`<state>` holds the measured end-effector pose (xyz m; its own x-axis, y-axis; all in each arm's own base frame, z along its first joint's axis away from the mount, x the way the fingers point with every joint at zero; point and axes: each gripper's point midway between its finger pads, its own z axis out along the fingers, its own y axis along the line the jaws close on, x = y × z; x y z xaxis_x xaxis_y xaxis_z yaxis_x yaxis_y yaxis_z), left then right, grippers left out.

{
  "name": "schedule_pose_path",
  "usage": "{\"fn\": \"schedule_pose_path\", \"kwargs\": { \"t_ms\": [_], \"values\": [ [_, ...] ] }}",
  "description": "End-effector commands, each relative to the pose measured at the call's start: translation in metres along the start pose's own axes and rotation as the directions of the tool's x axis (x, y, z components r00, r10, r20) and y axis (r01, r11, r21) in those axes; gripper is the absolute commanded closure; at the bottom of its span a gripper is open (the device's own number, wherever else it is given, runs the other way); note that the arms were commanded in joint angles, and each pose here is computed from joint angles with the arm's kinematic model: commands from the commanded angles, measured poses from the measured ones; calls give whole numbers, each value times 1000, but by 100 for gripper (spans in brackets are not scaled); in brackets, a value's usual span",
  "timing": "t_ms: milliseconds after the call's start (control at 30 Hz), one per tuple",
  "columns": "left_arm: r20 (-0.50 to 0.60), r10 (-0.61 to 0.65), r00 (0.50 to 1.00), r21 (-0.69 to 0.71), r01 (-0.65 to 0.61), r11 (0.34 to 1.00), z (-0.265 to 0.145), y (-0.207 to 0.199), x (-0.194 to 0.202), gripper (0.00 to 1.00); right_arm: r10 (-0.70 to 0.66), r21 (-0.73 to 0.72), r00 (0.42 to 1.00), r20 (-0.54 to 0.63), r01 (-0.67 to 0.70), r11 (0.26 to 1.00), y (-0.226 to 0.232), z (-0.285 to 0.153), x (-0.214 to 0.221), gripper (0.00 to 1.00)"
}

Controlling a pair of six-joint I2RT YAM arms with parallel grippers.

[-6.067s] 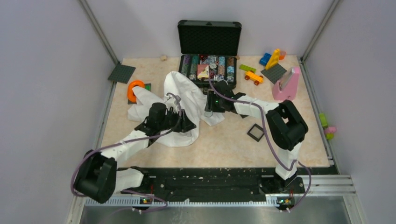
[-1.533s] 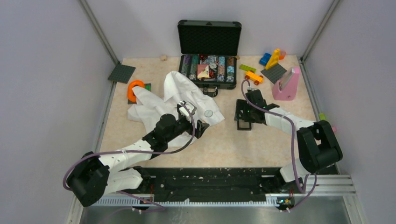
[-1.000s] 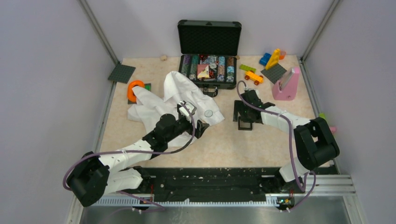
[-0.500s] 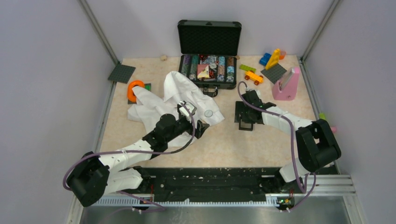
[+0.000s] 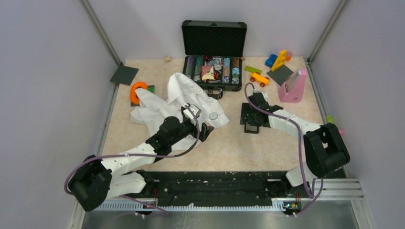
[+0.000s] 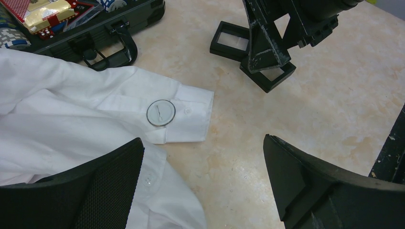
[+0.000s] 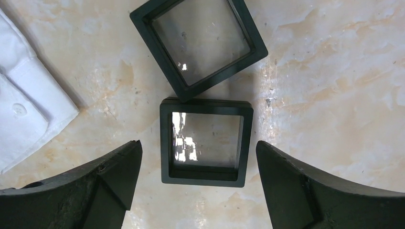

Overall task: Remove the brooch from the garment
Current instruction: Pick up the brooch box from the center of the board.

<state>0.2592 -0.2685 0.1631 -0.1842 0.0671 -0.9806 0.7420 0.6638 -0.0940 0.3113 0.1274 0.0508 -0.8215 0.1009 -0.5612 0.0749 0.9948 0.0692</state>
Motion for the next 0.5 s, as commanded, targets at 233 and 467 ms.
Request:
{"fn": "schedule_pose_path", "kwargs": {
  "t_ms": [233,467],
  "values": [
    [51,7,999,3,-7,1000,2,-1,-17,1,22,12,1000,21,-22,1000,2,5,0,15],
    [49,6,999,5,-6,1000,3,-2,-16,1,20,14,1000,12,-21,1000,1,10,4,17]
  ]
}}
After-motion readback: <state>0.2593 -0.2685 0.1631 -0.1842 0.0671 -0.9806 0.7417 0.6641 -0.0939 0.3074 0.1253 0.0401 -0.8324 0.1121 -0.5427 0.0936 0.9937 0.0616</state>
